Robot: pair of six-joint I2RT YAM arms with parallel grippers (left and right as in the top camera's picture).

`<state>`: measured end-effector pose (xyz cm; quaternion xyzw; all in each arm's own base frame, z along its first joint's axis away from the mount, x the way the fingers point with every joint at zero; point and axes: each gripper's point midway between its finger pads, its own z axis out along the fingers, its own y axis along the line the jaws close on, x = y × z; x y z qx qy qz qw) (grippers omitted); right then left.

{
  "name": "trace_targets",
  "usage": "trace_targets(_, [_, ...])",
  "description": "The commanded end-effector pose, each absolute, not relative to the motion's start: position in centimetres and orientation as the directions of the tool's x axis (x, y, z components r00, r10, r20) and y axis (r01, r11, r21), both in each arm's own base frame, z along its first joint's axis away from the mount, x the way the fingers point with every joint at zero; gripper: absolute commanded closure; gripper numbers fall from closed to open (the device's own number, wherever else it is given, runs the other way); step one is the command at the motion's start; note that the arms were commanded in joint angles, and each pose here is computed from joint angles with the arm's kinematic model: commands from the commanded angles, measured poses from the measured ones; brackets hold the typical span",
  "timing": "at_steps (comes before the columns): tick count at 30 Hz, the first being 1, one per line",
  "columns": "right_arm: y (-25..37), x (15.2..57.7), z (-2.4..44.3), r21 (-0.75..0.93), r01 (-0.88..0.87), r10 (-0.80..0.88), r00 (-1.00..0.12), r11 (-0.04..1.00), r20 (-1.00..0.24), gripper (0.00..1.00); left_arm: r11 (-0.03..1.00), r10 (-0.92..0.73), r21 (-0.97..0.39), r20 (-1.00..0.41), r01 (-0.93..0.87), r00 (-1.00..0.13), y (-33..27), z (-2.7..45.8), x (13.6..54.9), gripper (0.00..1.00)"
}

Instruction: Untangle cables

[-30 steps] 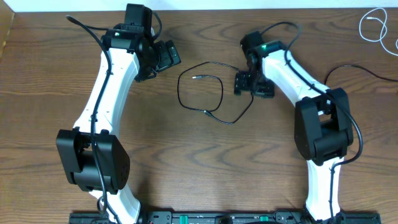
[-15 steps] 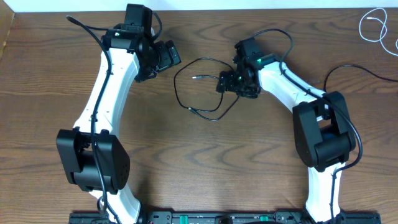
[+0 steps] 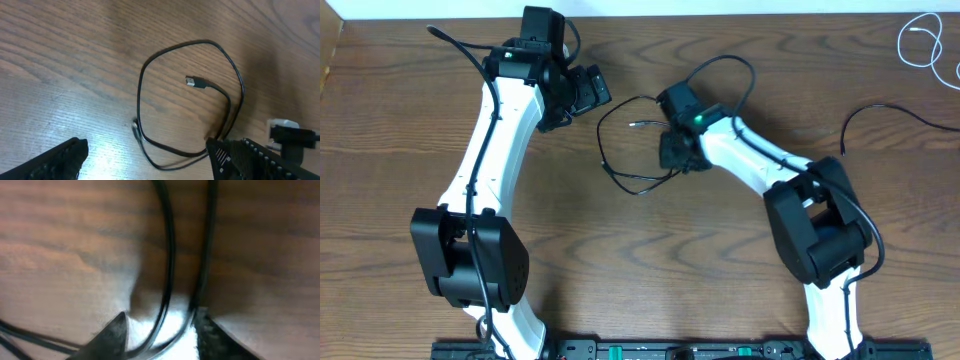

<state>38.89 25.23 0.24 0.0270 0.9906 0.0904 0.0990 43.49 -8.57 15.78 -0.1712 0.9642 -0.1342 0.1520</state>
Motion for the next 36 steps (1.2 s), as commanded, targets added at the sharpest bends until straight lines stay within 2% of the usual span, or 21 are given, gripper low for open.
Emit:
trace_targets(1, [23.3,36.1,-4.5,0.083,0.088,0.094,-0.992,0.993,-0.078,0.66,0.905,-0.369,-0.301,-0.210,-0.300,-0.905,-8.5,14.9,42.8,0.04])
trace_targets(7, [22.5,35.4,-4.5,0.077,0.105,0.107,-0.994,0.992,-0.032,0.80,0.906,-0.369,-0.295,-0.199,-0.304,-0.908,-8.5,14.8,42.5,0.04])
trace_targets(11, [21.1,35.0,-4.1,0.064,0.113,0.112,-0.993,0.992,0.025,0.95,0.906,-0.369,-0.295,-0.199,-0.304,-0.908,-8.5,14.8,42.5,0.04])
trace_targets(18, [17.6,35.1,-3.8,0.013,0.116,0.115,-0.991,0.993,0.072,0.95,0.906,-0.369,-0.295,-0.200,-0.303,-0.908,-8.5,14.8,42.5,0.04])
trace_targets(20, [14.7,35.9,-3.6,-0.059,0.112,0.115,-0.992,0.992,0.051,0.95,0.906,-0.369,-0.295,-0.200,-0.303,-0.908,-8.5,14.8,42.5,0.04])
trace_targets(23, [10.0,36.6,-3.1,-0.236,0.116,0.122,-0.992,0.965,0.010,0.89,0.906,-0.369,-0.295,-0.199,-0.304,-0.908,-8.5,14.8,42.5,0.04])
trace_targets(26, [7.2,37.1,-2.6,-0.321,0.067,0.073,-0.997,0.945,0.006,0.84,0.905,-0.371,-0.297,-0.202,-0.304,-0.907,-8.5,14.8,42.6,0.04])
trace_targets(32, [7.6,37.0,-3.2,-0.234,-0.105,-0.089,-0.993,0.967,0.078,0.53,0.906,-0.365,-0.305,-0.210,-0.294,-0.907,-9.2,14.9,42.8,0.04])
trace_targets(36, [9.0,35.9,-4.3,-0.138,-0.145,-0.130,-0.985,0.980,0.109,0.49,0.911,-0.349,-0.309,-0.220,-0.274,-0.911,-10.0,15.0,42.8,0.04])
